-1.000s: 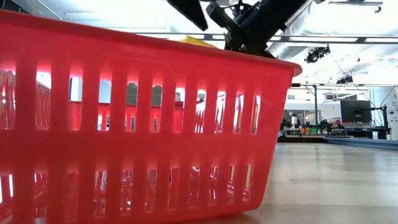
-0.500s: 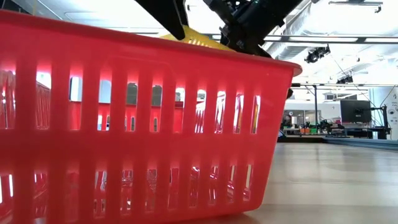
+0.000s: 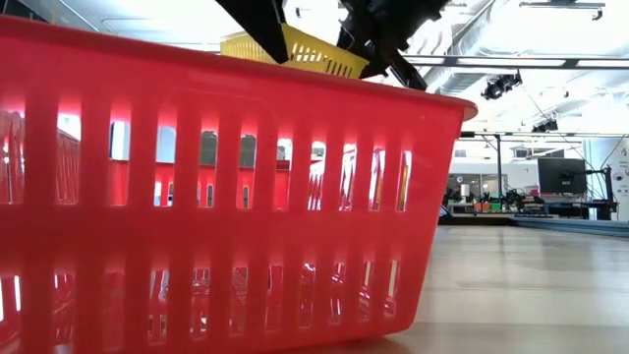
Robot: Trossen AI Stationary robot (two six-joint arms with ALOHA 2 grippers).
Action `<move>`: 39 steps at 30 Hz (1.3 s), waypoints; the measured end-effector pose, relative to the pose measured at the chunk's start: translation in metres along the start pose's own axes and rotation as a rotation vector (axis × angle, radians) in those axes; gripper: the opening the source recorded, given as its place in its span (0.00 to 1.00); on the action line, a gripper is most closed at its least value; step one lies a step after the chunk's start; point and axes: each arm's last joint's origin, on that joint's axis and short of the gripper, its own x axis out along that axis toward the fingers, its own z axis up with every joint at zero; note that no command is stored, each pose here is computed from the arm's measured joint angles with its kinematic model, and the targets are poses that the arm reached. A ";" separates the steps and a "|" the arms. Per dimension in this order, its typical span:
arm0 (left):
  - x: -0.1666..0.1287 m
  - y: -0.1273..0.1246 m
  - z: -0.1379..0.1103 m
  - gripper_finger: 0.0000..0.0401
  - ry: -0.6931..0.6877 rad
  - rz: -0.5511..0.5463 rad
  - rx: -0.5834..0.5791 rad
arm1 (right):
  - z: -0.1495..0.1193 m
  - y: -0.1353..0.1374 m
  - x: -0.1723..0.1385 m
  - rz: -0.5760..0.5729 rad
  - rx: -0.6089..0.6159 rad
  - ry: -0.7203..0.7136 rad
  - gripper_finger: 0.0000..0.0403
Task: Stack baskets on shelf by color
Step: Stack the yellow bin on top of the yellow bin
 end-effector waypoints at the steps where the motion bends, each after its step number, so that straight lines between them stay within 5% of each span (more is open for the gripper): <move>1: 0.000 0.000 0.001 0.36 -0.003 -0.007 -0.032 | 0.001 0.001 -0.001 -0.008 -0.002 -0.002 0.00; 12: 0.005 0.008 0.005 0.31 -0.016 -0.074 -0.328 | 0.005 -0.001 -0.001 -0.042 0.027 -0.038 0.00; 25: 0.001 0.008 0.007 0.47 -0.022 -0.135 -0.415 | -0.003 0.004 -0.007 -0.061 0.052 -0.079 0.00; 32: 0.001 0.008 0.007 0.45 -0.023 -0.115 -0.522 | -0.011 0.010 -0.013 -0.073 0.104 -0.121 0.00; 39: 0.001 0.009 0.007 0.43 -0.026 -0.101 -0.511 | -0.015 0.013 -0.016 -0.054 0.154 -0.104 0.00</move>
